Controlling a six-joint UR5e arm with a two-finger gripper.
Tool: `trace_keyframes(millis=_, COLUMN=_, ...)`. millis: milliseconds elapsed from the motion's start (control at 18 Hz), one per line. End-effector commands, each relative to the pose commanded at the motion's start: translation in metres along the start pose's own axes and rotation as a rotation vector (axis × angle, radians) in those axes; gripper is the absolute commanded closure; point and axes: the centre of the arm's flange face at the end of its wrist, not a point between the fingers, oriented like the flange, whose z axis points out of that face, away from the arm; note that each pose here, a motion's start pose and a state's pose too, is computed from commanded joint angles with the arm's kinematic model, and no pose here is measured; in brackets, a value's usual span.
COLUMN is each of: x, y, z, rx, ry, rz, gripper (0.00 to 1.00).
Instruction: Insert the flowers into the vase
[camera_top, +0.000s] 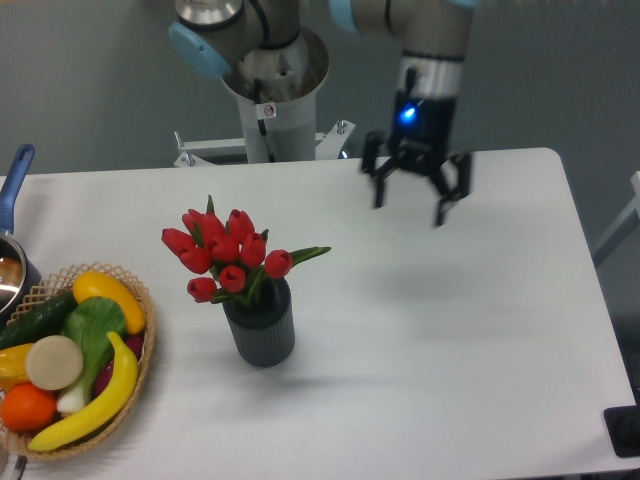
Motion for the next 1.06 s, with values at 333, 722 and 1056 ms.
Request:
trace_keyframes(millis=333, x=-0.031, y=0.049, z=-0.049, rx=-0.123, ry=0.116, rz=0.144, gripper=0.0)
trace_keyframes(millis=722, x=-0.044, y=0.096, z=-0.071, rx=-0.118, ry=0.163, rz=0.21, gripper=0.0)
trace_keyframes(millis=1056, x=-0.045, y=0.097, z=-0.072, rx=-0.104, ry=0.155, rz=0.218, gripper=0.0)
